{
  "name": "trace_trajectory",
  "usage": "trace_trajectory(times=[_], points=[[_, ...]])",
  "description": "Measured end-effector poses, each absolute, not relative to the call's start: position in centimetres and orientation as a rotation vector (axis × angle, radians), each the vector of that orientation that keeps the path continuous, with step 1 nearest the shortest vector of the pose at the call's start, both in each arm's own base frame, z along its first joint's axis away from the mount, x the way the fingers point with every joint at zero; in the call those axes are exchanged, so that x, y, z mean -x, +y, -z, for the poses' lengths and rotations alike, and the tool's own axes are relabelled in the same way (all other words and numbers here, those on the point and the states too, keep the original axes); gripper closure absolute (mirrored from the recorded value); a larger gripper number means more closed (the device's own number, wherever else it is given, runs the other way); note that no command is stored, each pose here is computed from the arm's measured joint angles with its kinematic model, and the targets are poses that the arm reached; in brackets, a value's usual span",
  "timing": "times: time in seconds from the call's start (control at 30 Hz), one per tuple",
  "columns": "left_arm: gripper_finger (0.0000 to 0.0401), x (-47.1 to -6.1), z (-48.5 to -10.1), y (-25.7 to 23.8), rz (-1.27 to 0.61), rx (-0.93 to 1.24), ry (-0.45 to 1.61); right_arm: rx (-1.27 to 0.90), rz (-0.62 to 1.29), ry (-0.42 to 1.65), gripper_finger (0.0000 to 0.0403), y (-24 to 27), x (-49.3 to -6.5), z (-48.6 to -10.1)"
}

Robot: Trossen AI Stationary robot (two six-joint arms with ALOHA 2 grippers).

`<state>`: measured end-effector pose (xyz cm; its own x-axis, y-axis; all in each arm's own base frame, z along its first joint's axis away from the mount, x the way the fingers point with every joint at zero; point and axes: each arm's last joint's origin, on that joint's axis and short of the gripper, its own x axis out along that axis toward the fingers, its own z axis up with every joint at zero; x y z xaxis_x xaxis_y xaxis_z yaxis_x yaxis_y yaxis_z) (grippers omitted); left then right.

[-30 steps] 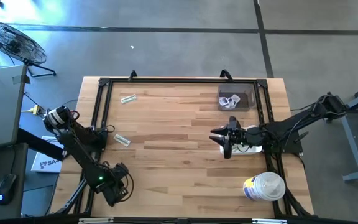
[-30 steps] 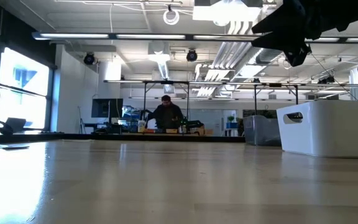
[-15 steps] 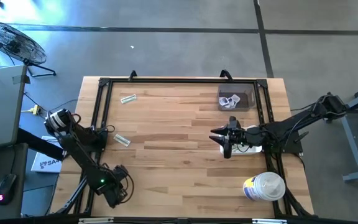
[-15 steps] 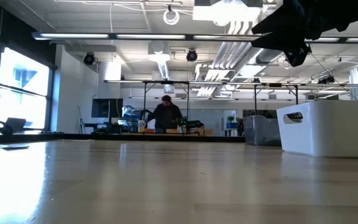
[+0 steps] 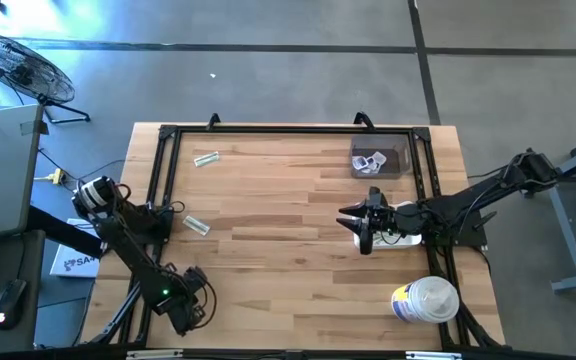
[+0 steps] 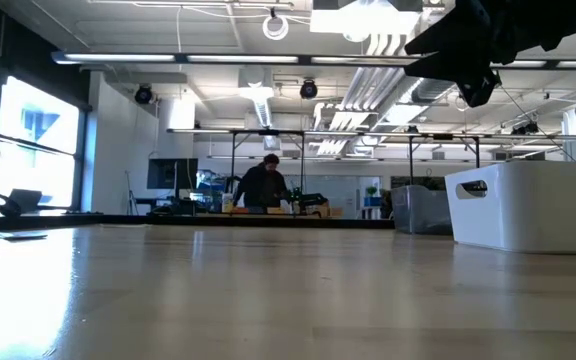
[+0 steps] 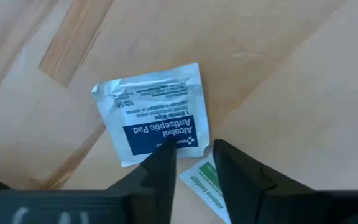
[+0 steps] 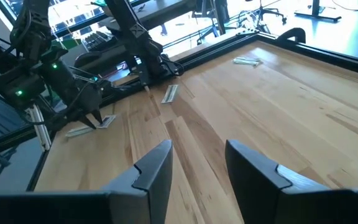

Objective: Pick & Place First Aid Supplies
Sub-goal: Put the alcohol pad into the black bin

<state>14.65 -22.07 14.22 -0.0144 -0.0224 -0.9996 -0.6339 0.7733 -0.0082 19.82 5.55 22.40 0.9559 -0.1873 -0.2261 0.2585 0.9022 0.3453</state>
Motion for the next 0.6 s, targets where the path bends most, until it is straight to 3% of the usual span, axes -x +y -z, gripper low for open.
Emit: trace_trajectory(times=[0.37, 0.6], points=[[0.0393, -14.7, -14.2, -22.1, -0.492, 0.513, 1.527, -0.379, 0.231, 0.191, 0.0261, 5.6, -19.8, -22.4], [0.0398, -15.1, -16.0, -22.5, -0.493, 0.409, 1.525, -0.386, 0.221, 0.185, 0.0260, 5.7, -20.1, -22.3]])
